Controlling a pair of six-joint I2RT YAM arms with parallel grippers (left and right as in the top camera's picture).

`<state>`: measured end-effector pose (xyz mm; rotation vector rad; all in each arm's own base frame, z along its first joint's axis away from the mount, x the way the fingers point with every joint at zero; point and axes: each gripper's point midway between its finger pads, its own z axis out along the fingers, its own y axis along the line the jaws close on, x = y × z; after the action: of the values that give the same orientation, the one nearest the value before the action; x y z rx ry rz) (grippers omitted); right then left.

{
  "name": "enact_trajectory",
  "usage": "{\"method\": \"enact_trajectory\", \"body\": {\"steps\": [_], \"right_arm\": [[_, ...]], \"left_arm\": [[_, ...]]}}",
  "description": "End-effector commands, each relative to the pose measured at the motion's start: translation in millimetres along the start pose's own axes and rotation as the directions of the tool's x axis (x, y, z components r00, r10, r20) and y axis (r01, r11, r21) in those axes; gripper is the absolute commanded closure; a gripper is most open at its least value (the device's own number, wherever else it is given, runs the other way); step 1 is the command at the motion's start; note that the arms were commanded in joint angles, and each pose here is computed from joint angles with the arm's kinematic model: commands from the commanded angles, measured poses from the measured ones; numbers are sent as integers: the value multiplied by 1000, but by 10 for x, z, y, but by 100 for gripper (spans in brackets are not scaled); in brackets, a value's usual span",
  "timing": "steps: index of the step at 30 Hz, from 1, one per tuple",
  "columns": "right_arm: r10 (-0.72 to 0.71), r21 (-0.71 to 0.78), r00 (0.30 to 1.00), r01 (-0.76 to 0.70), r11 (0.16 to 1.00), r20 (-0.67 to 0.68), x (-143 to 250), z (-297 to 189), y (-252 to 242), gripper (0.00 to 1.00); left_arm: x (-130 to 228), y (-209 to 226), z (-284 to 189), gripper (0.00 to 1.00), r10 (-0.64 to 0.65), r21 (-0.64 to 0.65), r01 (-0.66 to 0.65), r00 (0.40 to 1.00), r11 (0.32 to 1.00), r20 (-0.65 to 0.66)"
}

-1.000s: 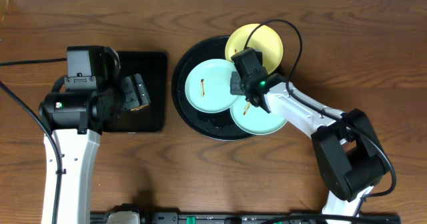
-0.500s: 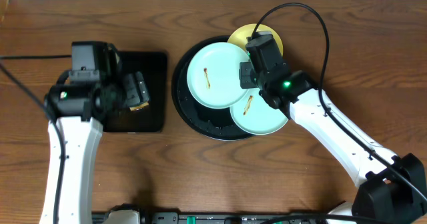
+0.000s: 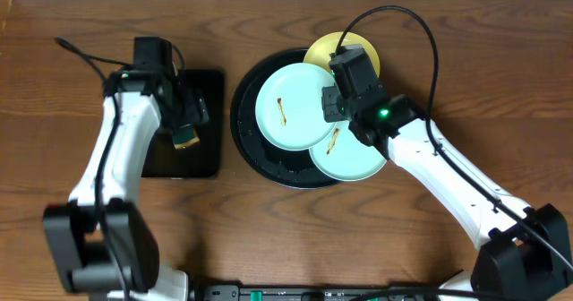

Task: Clean dirty plates on tray and stack at the side
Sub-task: 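Lower the right gripper and pinch the rim of the left mint-green plate, then lower the left gripper onto the sponge and grasp it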

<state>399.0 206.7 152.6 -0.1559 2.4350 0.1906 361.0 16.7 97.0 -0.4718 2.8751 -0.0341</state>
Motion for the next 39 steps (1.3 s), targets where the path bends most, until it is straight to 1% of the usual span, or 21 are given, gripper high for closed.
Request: {"method": "enact_trajectory", "body": {"steps": [1, 11, 15, 18, 19, 24, 25, 26, 28, 29, 30, 31, 32, 34, 39], "right_arm": [[-6, 23, 1000, 6, 1000, -16, 38, 91, -67, 99], [-8, 26, 1000, 8, 1000, -26, 67, 147, -65, 99], [-11, 33, 999, 13, 999, -45, 113, 144, -83, 99], [-26, 40, 998, 29, 999, -65, 160, 141, -104, 99], [-26, 39, 998, 29, 999, -65, 162, 142, -104, 99], [-24, 39, 998, 26, 999, -63, 156, 143, -104, 99], [-24, 39, 998, 27, 999, -63, 156, 143, -104, 99], [-24, 39, 998, 27, 999, -63, 156, 143, -105, 99], [-24, 39, 998, 27, 999, -63, 156, 143, -104, 99], [-24, 39, 998, 27, 999, -64, 157, 143, -105, 99], [-24, 39, 998, 27, 999, -64, 158, 142, -105, 99], [-24, 39, 998, 27, 999, -64, 158, 142, -105, 99], [-24, 40, 998, 27, 999, -64, 158, 142, -106, 99], [-24, 39, 998, 27, 999, -64, 158, 142, -105, 99], [-24, 39, 998, 27, 999, -64, 157, 143, -105, 99]], "left_arm": [[-42, 135, 204, 15, -51, -37, 50, 998, 998, -31], [-185, 233, 673, 16, -86, -48, 84, 995, 995, -40], [-118, 245, 878, 21, -85, -61, 80, 993, 995, -84], [-63, 258, 991, 30, -86, -70, 78, 990, 994, -113], [-50, 262, 1026, 35, -82, -72, 74, 989, 995, -121], [-55, 259, 1042, 68, -75, -69, 67, 990, 995, -120], [-56, 259, 1038, 72, -68, -68, 60, 990, 996, -120], [-55, 259, 1034, 74, -63, -68, 56, 991, 996, -121], [-44, 262, 1032, 74, -61, -69, 52, 990, 996, -125], [-36, 264, 1031, 70, -61, -70, 52, 990, 996, -128], [-28, 266, 1030, 54, -61, -71, 52, 989, 996, -131], [-29, 265, 1030, 35, -61, -71, 52, 990, 996, -131], [-38, 264, 1031, 29, -61, -70, 52, 990, 996, -128], [-87, 255, 1038, 27, -61, -65, 54, 992, 996, -108], [-236, 220, 1053, 26, -59, -48, 56, 997, 997, -48]]}}
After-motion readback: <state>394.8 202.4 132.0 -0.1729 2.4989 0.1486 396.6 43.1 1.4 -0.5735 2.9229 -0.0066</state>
